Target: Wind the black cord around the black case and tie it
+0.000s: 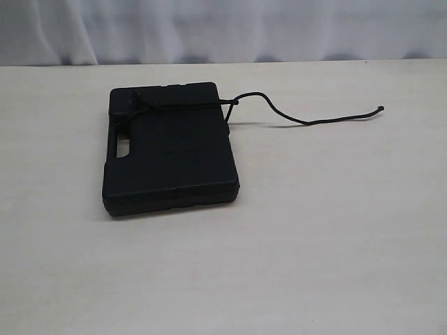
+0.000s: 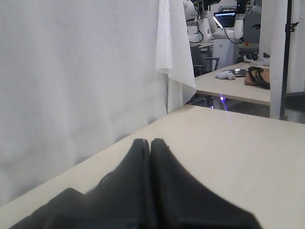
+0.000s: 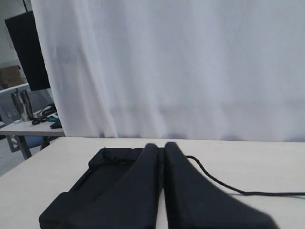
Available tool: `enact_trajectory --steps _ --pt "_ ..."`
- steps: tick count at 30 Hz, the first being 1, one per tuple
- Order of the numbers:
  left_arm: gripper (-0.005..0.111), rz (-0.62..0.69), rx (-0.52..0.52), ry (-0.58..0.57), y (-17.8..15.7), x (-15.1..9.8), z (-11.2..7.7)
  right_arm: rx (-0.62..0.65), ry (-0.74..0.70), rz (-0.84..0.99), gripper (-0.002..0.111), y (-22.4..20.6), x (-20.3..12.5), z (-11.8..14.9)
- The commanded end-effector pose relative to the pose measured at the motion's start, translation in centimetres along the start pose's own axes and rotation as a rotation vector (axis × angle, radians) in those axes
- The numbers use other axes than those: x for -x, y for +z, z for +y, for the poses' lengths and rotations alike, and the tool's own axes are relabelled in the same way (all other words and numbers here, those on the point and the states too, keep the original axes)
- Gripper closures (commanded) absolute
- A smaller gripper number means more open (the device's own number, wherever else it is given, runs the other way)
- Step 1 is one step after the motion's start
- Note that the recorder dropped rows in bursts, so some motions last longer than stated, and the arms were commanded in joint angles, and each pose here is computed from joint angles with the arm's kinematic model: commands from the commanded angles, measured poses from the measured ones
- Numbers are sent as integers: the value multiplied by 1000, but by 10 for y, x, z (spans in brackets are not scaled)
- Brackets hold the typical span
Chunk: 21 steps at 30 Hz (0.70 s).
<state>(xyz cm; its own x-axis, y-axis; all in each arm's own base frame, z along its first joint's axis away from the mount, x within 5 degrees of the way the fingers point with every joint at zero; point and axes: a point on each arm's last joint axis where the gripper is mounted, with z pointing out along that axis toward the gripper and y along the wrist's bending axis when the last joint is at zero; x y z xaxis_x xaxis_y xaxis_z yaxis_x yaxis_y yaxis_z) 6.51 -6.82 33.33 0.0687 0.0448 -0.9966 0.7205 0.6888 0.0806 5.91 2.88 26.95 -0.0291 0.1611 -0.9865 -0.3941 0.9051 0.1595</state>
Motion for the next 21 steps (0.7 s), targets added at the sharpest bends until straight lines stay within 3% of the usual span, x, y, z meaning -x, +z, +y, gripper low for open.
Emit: enact_trajectory --steps 1,21 --pt "107 35 -12 -22 -1 -4 -1 30 -11 -43 104 -10 -1 3" --pt "107 31 -8 6 -1 -4 -1 53 -21 -55 104 -15 -1 6"
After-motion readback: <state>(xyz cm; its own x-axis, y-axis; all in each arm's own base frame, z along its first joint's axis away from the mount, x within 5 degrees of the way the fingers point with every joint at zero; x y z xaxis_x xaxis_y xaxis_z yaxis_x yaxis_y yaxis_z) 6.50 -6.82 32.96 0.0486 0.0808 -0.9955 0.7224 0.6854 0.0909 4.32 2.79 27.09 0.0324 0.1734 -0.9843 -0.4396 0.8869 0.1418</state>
